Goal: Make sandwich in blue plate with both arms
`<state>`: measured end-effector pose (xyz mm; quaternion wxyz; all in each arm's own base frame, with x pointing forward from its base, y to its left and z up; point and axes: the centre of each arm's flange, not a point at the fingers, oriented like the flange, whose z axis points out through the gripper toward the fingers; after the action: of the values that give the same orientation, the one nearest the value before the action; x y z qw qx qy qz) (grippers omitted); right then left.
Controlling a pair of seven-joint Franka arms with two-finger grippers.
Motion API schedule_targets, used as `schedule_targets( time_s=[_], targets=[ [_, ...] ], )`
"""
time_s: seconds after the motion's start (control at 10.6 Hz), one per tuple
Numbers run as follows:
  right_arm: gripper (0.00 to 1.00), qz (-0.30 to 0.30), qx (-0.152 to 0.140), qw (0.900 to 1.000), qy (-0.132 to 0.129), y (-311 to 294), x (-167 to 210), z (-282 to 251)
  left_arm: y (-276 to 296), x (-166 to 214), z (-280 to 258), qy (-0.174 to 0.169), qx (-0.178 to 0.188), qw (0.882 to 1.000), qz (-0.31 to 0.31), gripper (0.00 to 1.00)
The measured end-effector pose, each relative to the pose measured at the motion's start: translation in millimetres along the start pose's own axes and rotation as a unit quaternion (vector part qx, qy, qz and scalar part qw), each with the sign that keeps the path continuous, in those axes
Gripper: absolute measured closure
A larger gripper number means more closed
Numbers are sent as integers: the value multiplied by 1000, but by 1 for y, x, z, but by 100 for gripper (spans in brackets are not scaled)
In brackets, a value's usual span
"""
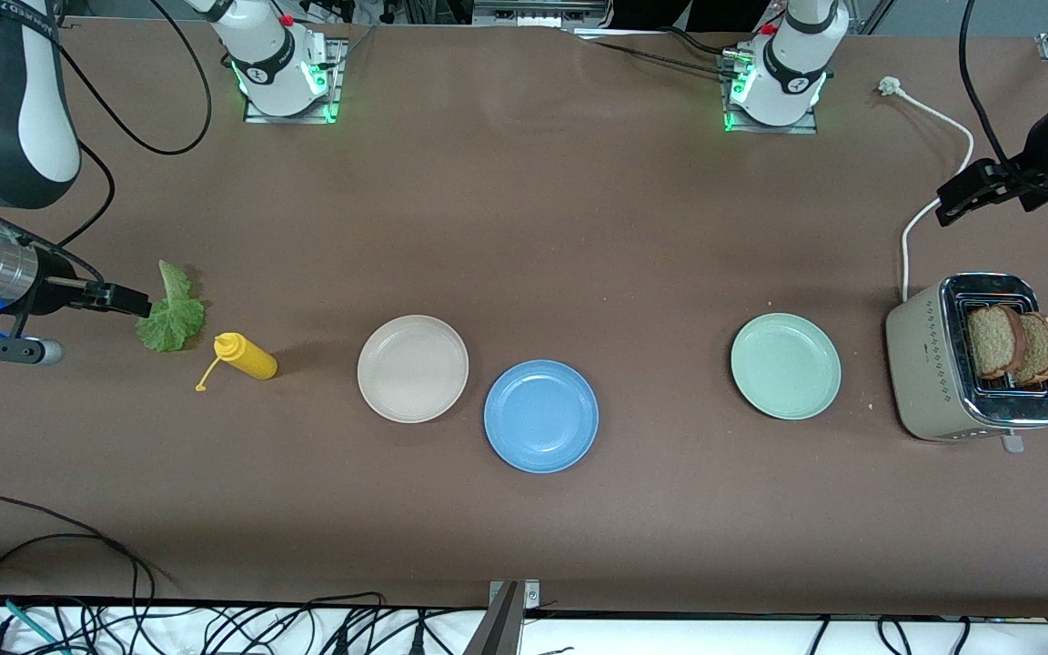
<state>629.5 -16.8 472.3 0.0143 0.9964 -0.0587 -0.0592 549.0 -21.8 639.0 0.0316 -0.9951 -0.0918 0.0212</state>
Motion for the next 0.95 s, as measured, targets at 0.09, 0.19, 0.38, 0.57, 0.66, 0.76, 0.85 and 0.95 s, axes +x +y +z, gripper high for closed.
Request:
schedule_targets(
  time_s=[0.09,0.19,0.38,0.57,0.66,0.76,0.85,0.95],
  targets=[
    [0,0,0,1000,0,0,0,0,0,0,0,0,0,1000,0,0],
    [0,0,0,1000,1,0,0,0,0,0,0,0,0,1000,0,0],
    [0,0,0,1000,1,1,0,0,0,0,0,0,0,1000,0,0],
    [0,-2,0,1000,0,2,0,1,0,0,0,0,0,1000,0,0],
    [0,-2,0,1000,0,1,1,1,0,0,0,0,0,1000,0,0],
    [0,-3,0,1000,2,1,1,1,0,0,0,0,0,1000,0,0],
    [0,-4,0,1000,2,1,1,1,0,0,0,0,0,1000,0,0],
    [0,-5,0,1000,3,1,1,1,0,0,0,0,0,1000,0,0]
  ],
)
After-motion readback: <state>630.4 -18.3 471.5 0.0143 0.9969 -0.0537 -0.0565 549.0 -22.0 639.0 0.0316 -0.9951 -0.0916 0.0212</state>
